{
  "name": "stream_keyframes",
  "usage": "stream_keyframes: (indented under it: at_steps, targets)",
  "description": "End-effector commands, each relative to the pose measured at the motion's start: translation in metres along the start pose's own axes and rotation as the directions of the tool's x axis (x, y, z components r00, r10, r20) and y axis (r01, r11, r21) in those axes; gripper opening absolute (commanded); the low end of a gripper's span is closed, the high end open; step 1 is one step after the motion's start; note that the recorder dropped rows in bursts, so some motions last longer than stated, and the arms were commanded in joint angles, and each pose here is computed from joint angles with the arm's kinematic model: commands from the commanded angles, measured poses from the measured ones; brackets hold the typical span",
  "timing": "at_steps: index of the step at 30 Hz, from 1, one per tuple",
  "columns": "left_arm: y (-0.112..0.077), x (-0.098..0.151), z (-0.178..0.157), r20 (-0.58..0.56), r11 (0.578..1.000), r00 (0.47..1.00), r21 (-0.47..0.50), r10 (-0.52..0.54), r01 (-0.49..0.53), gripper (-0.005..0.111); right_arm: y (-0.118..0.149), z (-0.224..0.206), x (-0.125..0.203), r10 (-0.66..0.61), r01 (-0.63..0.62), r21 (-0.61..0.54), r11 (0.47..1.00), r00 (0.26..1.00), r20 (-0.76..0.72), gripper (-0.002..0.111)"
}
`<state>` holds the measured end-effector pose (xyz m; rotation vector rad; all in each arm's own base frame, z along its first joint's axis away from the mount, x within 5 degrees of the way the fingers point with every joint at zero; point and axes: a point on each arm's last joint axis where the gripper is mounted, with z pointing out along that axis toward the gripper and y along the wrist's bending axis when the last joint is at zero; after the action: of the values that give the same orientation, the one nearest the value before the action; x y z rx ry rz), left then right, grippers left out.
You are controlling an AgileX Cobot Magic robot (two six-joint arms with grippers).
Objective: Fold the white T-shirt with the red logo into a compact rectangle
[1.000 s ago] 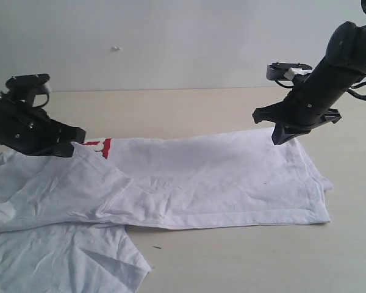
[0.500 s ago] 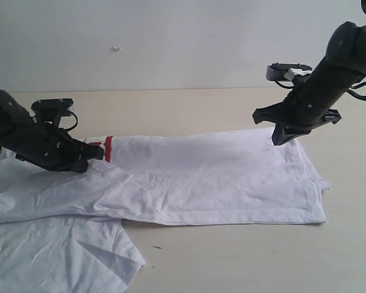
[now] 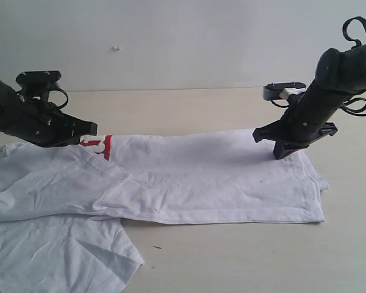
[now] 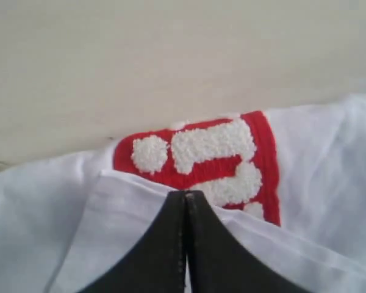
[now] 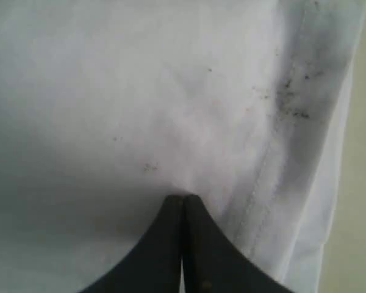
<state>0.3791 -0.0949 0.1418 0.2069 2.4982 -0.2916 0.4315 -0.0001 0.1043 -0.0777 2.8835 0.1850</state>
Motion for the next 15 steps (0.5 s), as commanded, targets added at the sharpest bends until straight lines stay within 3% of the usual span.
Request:
stream_keyframes:
  at_steps: [1, 4, 7, 9, 15]
  targets:
    - [0.000, 0.011, 0.012, -0.058, 1.000, 0.998, 0.011, 0.005, -0.005, 0.000, -0.005, 0.017, 0.005, -0.015, 0.016, 0.026, 1.000, 0.999, -0.030, 0.000]
    - [0.002, 0.012, 0.016, -0.049, 1.000, 0.999, -0.005, 0.003, -0.004, 0.000, -0.005, 0.019, 0.007, -0.014, 0.015, 0.024, 1.000, 0.999, -0.044, 0.000]
    - [0.009, 0.000, 0.016, 0.079, 0.996, 0.997, -0.086, -0.016, 0.023, 0.000, -0.003, 0.011, 0.005, -0.015, 0.015, 0.021, 1.000, 0.999, -0.035, 0.000]
    - [0.012, 0.000, 0.019, 0.105, 0.993, 0.993, -0.106, -0.046, 0.058, 0.000, -0.003, 0.008, 0.003, -0.012, 0.013, 0.021, 1.000, 1.000, -0.019, 0.000]
    - [0.017, 0.021, 0.045, 0.021, 0.991, 0.998, -0.117, -0.057, 0.059, 0.000, -0.003, 0.008, 0.003, -0.012, 0.013, 0.020, 1.000, 1.000, -0.022, 0.000]
